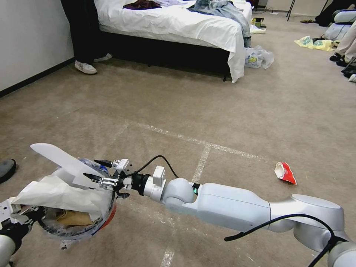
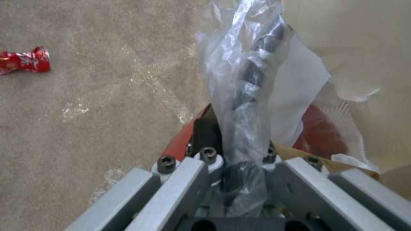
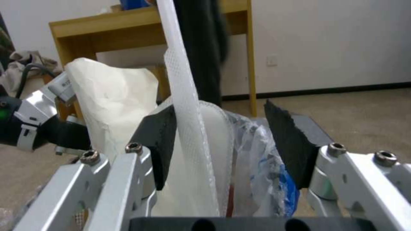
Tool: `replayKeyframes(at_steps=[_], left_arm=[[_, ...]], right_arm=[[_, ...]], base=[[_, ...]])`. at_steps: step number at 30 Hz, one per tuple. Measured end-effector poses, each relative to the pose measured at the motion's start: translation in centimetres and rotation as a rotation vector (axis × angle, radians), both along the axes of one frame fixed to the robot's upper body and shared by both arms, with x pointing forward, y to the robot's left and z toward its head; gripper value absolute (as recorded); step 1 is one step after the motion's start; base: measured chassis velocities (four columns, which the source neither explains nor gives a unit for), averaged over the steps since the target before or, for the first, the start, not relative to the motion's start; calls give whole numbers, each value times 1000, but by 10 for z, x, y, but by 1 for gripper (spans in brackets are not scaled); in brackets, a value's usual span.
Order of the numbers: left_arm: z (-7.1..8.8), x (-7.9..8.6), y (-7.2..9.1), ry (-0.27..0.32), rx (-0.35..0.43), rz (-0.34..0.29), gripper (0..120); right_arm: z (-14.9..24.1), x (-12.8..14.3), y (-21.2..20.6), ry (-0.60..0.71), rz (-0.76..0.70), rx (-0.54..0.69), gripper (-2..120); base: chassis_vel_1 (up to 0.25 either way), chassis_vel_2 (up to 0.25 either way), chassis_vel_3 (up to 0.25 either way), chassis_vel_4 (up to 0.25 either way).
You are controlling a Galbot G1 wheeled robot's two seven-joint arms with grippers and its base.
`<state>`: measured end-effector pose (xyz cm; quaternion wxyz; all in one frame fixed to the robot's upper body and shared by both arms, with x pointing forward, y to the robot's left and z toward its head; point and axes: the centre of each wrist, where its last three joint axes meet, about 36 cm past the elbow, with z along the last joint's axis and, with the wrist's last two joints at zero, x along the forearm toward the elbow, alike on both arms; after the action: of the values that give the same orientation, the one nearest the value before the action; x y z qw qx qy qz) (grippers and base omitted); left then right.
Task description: Pick up the trash bin and place the garbage on the floor into it.
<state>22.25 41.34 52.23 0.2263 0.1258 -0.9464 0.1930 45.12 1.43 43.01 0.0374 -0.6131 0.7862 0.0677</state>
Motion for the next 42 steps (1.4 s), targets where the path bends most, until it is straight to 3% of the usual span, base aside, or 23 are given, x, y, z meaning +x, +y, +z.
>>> replayKeyframes(at_steps=[42], left_arm=[[-1, -3, 0, 12, 1, 4, 1]], right_arm=[[16, -15, -21, -6, 13, 8, 57]], base=[[0, 0, 0, 0]])
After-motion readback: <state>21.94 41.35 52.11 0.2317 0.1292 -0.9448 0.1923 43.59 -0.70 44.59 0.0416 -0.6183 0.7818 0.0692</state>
